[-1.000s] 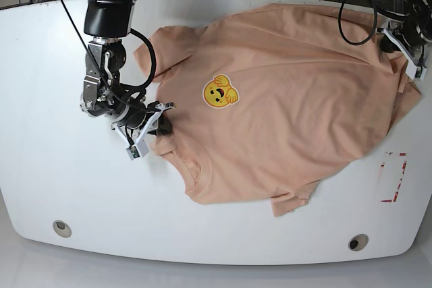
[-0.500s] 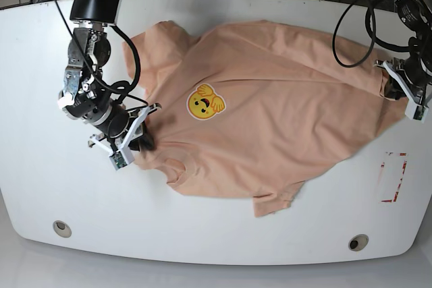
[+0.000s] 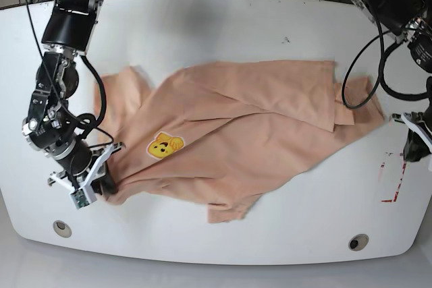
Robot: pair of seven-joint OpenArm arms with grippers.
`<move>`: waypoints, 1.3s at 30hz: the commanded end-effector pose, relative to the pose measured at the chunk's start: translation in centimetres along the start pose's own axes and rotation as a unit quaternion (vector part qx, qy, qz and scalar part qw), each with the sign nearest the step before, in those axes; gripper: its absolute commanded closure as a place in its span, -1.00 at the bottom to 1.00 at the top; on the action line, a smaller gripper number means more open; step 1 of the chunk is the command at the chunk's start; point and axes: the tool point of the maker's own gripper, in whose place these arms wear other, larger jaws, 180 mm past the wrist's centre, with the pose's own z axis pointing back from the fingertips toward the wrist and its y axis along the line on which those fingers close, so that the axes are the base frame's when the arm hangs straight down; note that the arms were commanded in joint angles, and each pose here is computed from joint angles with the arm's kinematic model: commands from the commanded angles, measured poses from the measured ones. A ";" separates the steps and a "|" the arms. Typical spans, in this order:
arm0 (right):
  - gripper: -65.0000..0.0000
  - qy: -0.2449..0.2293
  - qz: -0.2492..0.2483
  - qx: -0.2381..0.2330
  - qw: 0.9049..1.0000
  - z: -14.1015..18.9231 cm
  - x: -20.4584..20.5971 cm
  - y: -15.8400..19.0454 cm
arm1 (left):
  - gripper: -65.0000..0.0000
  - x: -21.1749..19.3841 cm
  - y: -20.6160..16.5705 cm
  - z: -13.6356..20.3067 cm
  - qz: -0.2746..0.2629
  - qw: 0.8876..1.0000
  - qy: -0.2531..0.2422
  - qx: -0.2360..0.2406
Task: Fold the T-shirt properly
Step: 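Pull the shirt with the right gripper and move the left gripper to the shirt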
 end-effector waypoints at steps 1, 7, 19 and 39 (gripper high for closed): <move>0.80 -0.043 0.014 -0.015 0.999 0.7 3.5 -1.8 | 0.90 4.3 0.0 0.4 -0.024 0.998 -0.058 0.000; 0.80 -0.055 0.024 -0.026 0.998 0.9 5.1 -2.9 | 0.88 7.3 -0.6 0.2 -0.043 0.995 -0.086 -0.008; 0.80 -0.030 0.011 -0.013 0.999 0.6 2.4 -1.7 | -0.03 -1.2 -6.0 -2.1 -0.011 0.997 0.009 -0.080; 0.80 -0.006 -0.011 0.010 1.000 0.0 -0.8 0.7 | -0.15 -11.7 -18.7 -2.6 0.012 0.961 0.139 -0.239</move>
